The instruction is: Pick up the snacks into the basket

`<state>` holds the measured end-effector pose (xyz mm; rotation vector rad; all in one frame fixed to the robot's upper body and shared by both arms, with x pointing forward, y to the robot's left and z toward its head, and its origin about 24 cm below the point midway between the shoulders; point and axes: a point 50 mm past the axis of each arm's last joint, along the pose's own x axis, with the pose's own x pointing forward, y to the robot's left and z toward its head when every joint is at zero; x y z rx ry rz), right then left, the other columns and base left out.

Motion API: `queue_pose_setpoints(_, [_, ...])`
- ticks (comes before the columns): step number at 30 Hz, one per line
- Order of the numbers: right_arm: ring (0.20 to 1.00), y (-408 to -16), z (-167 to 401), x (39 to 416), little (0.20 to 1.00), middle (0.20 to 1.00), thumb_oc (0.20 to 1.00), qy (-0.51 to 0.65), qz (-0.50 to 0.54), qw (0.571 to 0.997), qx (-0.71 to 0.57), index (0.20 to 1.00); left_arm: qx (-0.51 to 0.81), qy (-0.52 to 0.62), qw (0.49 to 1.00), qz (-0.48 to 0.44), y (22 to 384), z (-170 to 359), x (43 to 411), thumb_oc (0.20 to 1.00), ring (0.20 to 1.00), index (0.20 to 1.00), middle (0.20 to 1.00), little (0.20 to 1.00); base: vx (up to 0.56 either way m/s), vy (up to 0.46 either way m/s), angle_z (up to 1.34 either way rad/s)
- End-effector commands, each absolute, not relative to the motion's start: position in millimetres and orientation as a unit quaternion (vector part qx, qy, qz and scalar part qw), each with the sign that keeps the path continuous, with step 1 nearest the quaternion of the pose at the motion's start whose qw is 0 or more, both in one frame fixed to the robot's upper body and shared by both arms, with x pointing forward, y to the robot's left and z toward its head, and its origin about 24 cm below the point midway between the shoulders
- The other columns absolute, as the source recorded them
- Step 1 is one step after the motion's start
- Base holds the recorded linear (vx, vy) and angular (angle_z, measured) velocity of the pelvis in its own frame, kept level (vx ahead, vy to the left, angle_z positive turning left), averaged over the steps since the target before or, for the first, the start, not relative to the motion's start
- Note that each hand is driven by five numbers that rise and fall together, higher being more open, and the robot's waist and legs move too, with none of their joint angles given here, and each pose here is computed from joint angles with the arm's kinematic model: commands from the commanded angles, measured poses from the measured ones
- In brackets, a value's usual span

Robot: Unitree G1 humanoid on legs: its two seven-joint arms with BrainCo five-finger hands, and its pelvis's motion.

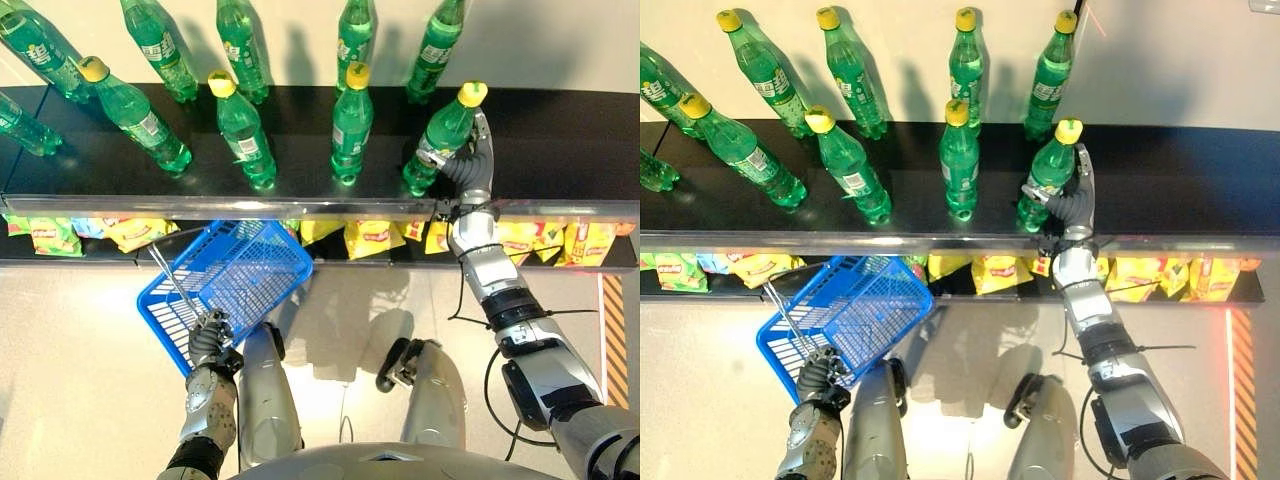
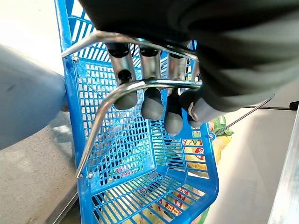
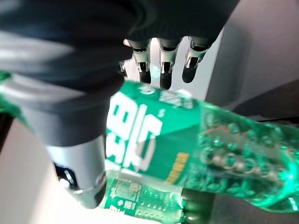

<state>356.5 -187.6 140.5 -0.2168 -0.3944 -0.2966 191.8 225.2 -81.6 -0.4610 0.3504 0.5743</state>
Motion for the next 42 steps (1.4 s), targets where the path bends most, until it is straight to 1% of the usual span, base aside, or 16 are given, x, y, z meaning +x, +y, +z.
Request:
queue_pose_setpoints(1, [1.0,-190.1,167.2,364.3,1.0,1.0,1.0,-0.234,-0.149,0.956,-0.098,1.0,-0.222,0.161,0.926,0.259,222.3,-78.3,183.8,0.2,0.2,0.2,0.2,0.2,0.0,0.0,0.0])
queue_pose_setpoints(8, [1.0,-192.2,164.9,375.3,1.0,1.0,1.0,-0.206,-0.168,0.959,-0.104,1.0,-0.222,0.166,0.925,0.259,222.9,-80.3,181.2,0.2,0.2,0.2,0.2,0.2,0.0,0.0,0.0])
queue_pose_setpoints(9, [0.58,-195.1,165.1,378.7,0.58,0.58,0.58,-0.197,-0.177,0.958,-0.109,0.58,-0.223,0.164,0.925,0.26,223.8,-79.5,181.4,0.2,0.2,0.2,0.2,0.2,0.0,0.0,0.0])
queue_pose_setpoints(10, [0.473,-195.0,165.3,378.8,0.473,0.473,0.473,-0.197,-0.177,0.958,-0.109,0.473,-0.223,0.164,0.925,0.26,223.8,-79.5,181.5,0.2,0.2,0.2,0.2,0.2,0.0,0.0,0.0])
queue_pose_setpoints(11, [0.2,-197.3,165.1,380.6,0.2,0.2,0.2,-0.191,-0.183,0.958,-0.111,0.2,-0.223,0.164,0.925,0.261,224.9,-79.8,180.7,0.2,0.2,0.2,0.2,0.2,0.0,0.0,0.0])
queue_pose_setpoints(17, [0.2,-206.2,173.2,392.2,0.2,0.2,0.2,-0.169,-0.206,0.957,-0.113,0.2,-0.219,0.167,0.924,0.264,228.4,-80.9,178.5,0.2,0.2,0.2,0.2,0.2,0.0,-0.007,0.06])
queue_pose_setpoints(27, [0.2,-212.8,186.2,396.4,0.2,0.2,0.2,-0.175,-0.221,0.953,-0.111,0.2,-0.214,0.175,0.924,0.266,229.5,-83.5,177.5,0.2,0.2,0.2,0.2,0.2,-0.01,0.003,0.06])
queue_pose_setpoints(37, [0.2,-219.2,180.5,388.5,0.2,0.2,0.2,-0.187,-0.239,0.948,-0.091,0.2,-0.216,0.165,0.924,0.27,229.7,-80.7,182.2,0.2,0.2,0.2,0.2,0.2,-0.01,0.001,0.0])
queue_pose_setpoints(41, [0.2,-216.4,172.2,374.9,0.2,0.2,0.2,-0.213,-0.238,0.944,-0.08,0.2,-0.221,0.156,0.923,0.274,229.1,-78.2,185.5,0.2,0.2,0.2,0.2,0.2,0.0,0.0,0.0])
queue_pose_setpoints(42, [0.2,-219.8,166.3,364.9,0.2,0.2,0.2,-0.225,-0.245,0.94,-0.08,0.2,-0.222,0.149,0.924,0.273,228.6,-75.9,187.2,0.2,0.2,0.2,0.2,0.2,0.0,0.0,0.0])
